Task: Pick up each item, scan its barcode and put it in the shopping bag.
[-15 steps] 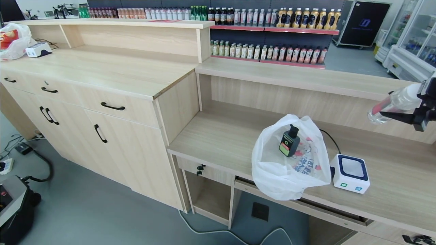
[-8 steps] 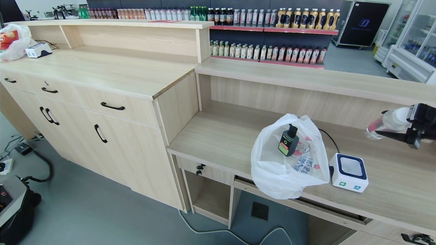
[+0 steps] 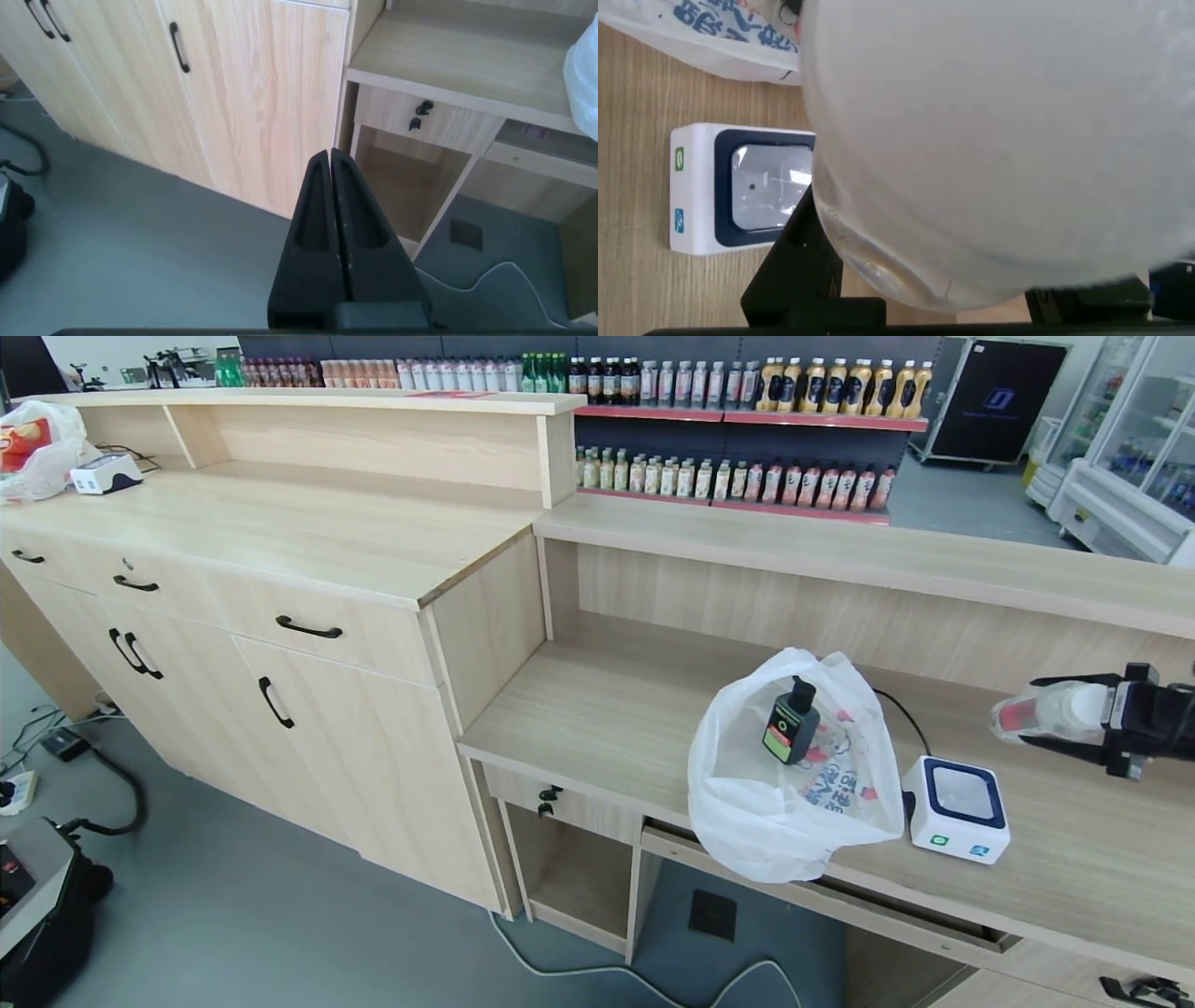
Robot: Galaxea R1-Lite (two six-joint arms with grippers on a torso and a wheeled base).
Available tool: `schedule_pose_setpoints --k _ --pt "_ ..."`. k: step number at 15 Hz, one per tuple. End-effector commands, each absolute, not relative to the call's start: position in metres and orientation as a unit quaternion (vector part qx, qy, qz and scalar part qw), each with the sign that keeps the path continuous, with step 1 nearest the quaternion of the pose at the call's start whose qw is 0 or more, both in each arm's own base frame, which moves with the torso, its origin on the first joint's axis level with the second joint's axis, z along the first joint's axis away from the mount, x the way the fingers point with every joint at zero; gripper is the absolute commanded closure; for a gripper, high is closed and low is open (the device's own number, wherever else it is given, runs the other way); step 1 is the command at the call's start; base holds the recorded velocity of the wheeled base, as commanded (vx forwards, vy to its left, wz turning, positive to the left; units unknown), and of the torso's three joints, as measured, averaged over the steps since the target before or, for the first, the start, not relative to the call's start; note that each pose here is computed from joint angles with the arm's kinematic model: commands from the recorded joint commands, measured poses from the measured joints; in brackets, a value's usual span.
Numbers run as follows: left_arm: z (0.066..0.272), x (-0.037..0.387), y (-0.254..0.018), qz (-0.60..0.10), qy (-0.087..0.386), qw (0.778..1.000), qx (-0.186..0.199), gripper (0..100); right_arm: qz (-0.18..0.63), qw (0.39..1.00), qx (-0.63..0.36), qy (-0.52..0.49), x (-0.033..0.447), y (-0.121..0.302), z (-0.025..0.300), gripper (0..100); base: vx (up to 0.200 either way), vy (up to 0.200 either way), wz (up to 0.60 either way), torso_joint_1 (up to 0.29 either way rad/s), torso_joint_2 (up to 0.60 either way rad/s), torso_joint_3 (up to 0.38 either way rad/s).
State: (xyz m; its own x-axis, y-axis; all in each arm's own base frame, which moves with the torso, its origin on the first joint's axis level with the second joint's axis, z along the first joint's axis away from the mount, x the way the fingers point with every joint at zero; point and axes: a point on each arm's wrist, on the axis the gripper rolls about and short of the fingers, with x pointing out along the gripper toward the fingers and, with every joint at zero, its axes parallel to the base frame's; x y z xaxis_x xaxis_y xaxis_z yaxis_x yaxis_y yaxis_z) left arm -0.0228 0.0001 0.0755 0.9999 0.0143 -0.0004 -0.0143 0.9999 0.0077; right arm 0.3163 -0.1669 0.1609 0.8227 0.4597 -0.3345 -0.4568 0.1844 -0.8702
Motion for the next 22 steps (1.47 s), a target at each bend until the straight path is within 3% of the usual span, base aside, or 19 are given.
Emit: schedule_pose_setpoints --k 1,8,22 --pt "0.075 -0.023 0.0 0.008 0.0 1.0 0.004 100 0.301 0.765 -0.569 0.001 0.314 -0.167 0.156 100 0.0 0.0 0.0 0.0 0.0 0.0" --pt "0.075 -0.023 0.0 0.008 0.0 1.0 0.004 100 0.303 0.758 -0.578 0.002 0.317 -0.171 0.129 100 0.0 0.0 0.0 0.0 0.0 0.0" --pt "0.075 -0.023 0.0 0.008 0.0 1.0 0.004 100 0.322 0.752 -0.575 -0.031 0.349 -0.15 0.114 100 0.0 0.0 0.0 0.0 0.0 0.0"
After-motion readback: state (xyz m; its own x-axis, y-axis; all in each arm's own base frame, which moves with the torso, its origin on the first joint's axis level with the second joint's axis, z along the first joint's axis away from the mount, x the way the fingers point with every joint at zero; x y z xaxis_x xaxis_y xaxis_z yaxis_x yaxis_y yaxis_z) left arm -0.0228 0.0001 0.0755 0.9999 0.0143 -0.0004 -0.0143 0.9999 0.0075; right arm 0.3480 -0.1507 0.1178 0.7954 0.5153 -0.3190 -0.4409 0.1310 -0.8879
